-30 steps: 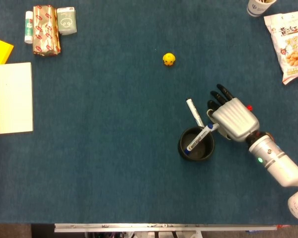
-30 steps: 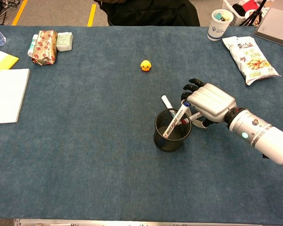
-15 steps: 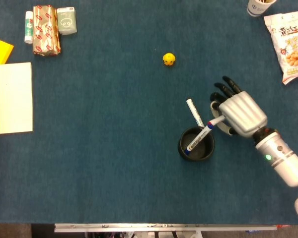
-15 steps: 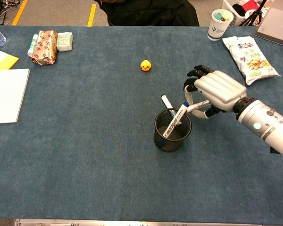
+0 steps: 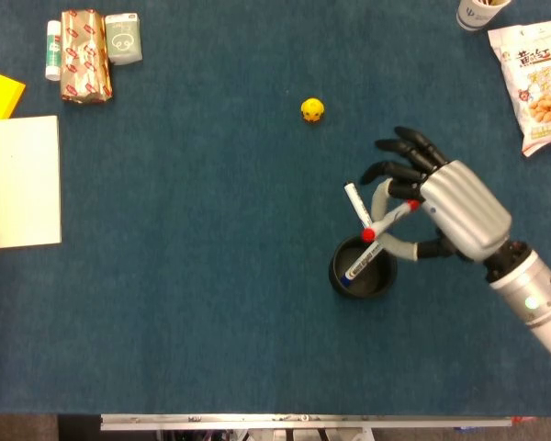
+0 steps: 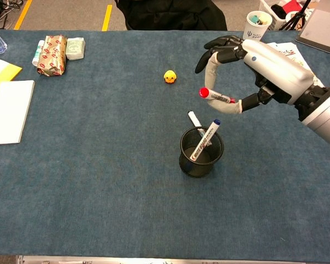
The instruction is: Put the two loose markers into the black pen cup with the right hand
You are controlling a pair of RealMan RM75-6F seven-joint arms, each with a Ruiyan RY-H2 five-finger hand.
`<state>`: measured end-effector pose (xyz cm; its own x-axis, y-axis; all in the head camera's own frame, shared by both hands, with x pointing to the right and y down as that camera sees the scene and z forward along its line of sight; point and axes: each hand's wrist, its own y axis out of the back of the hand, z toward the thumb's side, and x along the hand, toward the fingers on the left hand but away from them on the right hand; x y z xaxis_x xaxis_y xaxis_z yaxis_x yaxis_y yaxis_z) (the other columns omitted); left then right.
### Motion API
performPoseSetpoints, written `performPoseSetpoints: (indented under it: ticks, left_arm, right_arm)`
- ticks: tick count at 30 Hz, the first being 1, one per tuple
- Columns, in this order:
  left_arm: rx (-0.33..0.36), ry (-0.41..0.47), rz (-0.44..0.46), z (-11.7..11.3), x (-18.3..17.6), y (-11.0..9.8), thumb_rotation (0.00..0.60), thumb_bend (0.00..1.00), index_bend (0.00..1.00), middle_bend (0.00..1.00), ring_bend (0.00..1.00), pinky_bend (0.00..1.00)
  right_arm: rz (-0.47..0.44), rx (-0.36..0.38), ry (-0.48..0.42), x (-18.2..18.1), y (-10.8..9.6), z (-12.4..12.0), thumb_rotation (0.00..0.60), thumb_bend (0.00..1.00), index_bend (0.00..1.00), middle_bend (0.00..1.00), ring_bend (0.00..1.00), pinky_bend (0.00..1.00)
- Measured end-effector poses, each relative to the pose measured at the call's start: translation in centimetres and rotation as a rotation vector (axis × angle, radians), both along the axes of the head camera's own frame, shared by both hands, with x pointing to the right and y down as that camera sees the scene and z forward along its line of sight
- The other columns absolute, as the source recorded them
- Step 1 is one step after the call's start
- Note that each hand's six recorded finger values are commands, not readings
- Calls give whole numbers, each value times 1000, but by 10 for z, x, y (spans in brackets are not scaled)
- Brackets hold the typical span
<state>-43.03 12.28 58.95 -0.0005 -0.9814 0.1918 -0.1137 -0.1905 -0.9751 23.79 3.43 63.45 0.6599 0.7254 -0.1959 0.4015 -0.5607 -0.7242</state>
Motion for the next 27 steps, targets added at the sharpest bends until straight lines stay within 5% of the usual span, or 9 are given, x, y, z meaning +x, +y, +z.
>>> performPoseSetpoints:
  ticks: [8,17,27]
  left_arm:
    - [-1,-7,-14,-2,-4,3,600,195,106,165,193,240]
    - [-12,-9,-24,1,-6,5,600,195,106,165,193,240]
    - [-13,-6,-13,2,-4,3,600,195,106,166,193,240]
  right_arm:
    - [-58,-167,-165,-24,19,6,600,276,651,377,135,32]
    - [-94,-231,-142,-28,32,29,600,270,644,370,136,32]
    - [-136,-178,-68,-17,33,44,600,209,141,244,87,32]
